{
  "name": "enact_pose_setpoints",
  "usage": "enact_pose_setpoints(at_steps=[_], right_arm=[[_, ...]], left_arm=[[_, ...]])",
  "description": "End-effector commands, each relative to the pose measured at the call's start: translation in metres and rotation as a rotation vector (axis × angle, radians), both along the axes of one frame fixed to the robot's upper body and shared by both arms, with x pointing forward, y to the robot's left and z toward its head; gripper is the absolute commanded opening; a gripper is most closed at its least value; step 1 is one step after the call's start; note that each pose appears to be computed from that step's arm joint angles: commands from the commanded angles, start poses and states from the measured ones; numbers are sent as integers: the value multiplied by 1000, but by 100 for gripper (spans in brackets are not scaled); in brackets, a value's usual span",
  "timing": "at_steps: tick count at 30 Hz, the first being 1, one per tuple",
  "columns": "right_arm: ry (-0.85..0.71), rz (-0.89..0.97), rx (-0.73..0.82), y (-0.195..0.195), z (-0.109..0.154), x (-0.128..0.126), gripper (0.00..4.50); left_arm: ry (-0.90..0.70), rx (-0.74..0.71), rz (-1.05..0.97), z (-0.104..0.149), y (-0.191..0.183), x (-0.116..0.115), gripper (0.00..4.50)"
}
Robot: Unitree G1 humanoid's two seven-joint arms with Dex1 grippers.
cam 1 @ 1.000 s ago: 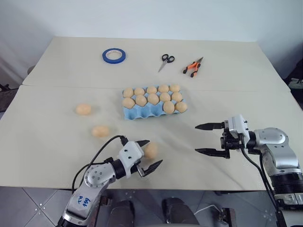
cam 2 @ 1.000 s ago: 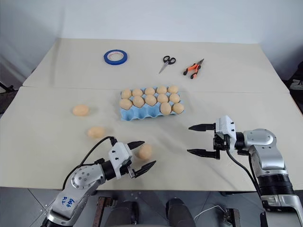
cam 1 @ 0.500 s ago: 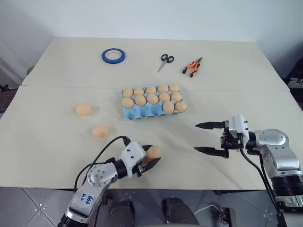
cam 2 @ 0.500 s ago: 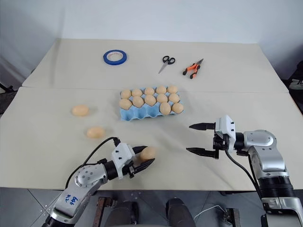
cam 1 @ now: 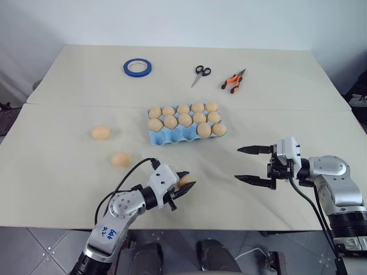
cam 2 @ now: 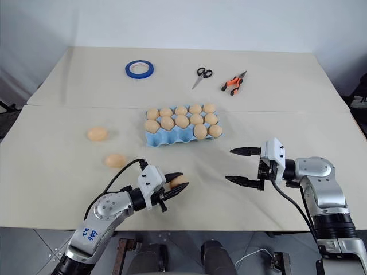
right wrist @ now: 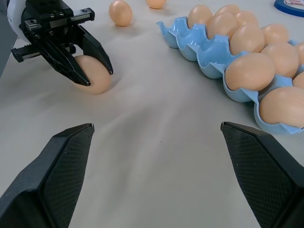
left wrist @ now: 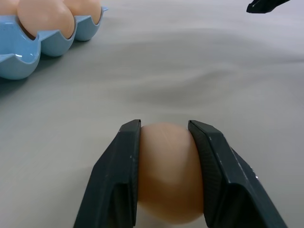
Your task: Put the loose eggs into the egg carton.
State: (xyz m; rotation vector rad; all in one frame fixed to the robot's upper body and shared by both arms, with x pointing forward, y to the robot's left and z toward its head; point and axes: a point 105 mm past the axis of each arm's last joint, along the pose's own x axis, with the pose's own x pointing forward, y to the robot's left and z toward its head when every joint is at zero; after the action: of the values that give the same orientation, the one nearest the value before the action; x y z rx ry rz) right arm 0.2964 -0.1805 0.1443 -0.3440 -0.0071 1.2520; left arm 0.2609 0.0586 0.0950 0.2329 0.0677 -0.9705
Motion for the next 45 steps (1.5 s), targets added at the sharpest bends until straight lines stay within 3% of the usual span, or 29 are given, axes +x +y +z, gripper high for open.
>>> enact_pose_setpoints(at_steps=[1,4,12,18,22,27,31,40,45], right_arm=[[-64,-9,17,-3,16,0,450],[-65,-12,19,-3,16,1,450],[-70,-20,28,-2,17,4,450],[-77,-21,46,0,18,5,450],[-65,8,61,1,19,-4,450],[-69,-12,44,-4,17,-6,450],[-76,-32,50,-5,17,-6,450],[-77,-59,51,-6,14,-10,450],[-79,-67,52,-6,14,-8,450]], left_arm=[[12,8,-13,-3,-3,-4,130],[-3,-23,0,6,-3,-1,130],[-78,-305,154,76,2,35,130],[-169,-327,232,106,-4,65,130],[-188,-310,318,106,-8,90,130],[-184,-257,298,88,-21,109,130],[-204,-241,281,87,-25,122,130],[-229,-242,169,90,-36,119,130],[-232,-225,181,90,-33,118,275]])
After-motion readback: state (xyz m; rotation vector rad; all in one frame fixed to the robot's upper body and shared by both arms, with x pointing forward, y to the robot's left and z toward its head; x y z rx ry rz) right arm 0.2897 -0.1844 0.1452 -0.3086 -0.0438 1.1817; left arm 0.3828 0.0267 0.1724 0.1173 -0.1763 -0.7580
